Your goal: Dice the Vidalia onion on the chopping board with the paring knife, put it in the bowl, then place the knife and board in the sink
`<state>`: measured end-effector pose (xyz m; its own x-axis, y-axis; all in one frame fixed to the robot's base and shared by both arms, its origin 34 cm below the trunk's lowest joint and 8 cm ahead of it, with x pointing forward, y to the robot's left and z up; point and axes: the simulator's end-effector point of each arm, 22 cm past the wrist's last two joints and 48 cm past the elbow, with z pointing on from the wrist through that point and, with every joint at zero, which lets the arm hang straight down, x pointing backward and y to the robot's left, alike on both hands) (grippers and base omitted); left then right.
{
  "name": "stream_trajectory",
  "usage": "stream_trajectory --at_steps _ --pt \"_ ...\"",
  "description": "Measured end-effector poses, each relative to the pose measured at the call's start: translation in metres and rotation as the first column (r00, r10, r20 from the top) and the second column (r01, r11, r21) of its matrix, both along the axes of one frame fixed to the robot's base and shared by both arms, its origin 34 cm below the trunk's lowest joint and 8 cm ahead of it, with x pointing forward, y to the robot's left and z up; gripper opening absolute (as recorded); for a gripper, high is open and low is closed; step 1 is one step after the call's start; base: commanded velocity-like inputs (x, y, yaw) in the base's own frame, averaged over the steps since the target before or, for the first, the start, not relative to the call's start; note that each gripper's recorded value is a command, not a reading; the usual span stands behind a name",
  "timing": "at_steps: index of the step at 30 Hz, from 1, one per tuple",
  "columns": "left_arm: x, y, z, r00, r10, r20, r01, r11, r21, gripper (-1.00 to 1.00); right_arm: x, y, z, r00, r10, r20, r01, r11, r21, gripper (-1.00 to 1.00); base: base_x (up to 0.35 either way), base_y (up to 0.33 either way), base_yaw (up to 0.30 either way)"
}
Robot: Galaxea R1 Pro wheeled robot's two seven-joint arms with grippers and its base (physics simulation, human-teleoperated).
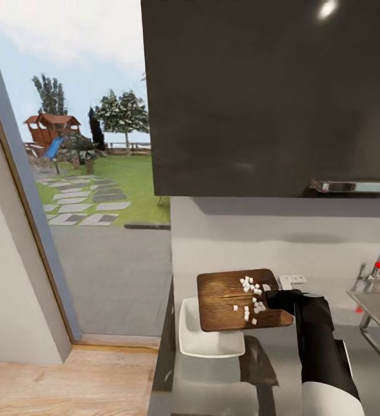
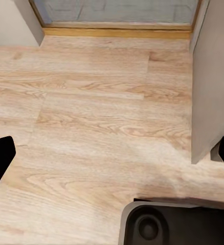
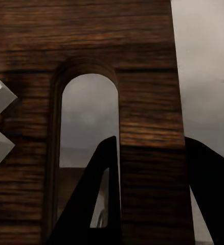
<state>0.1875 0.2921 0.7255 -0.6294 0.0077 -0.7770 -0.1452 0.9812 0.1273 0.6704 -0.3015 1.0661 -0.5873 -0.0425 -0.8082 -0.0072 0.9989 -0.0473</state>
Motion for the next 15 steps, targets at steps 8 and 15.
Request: stream_trajectory --at_steps 8,15 --pt "0.003 -0.001 0.001 1.0 -0.002 0.014 0.002 1.0 -0.001 1.0 -0.001 -0.001 0.008 1.0 -0.001 0.013 0.001 1.0 -0.005 -1.0 -0.228 -0.124 0.0" --pt "0.006 0.0 0.002 1.0 0.0 0.025 0.0 1.0 0.0 1.0 -0.002 0.0 0.013 1.0 0.0 0.024 0.0 1.0 -0.001 -1.0 -0.012 0.116 0.0"
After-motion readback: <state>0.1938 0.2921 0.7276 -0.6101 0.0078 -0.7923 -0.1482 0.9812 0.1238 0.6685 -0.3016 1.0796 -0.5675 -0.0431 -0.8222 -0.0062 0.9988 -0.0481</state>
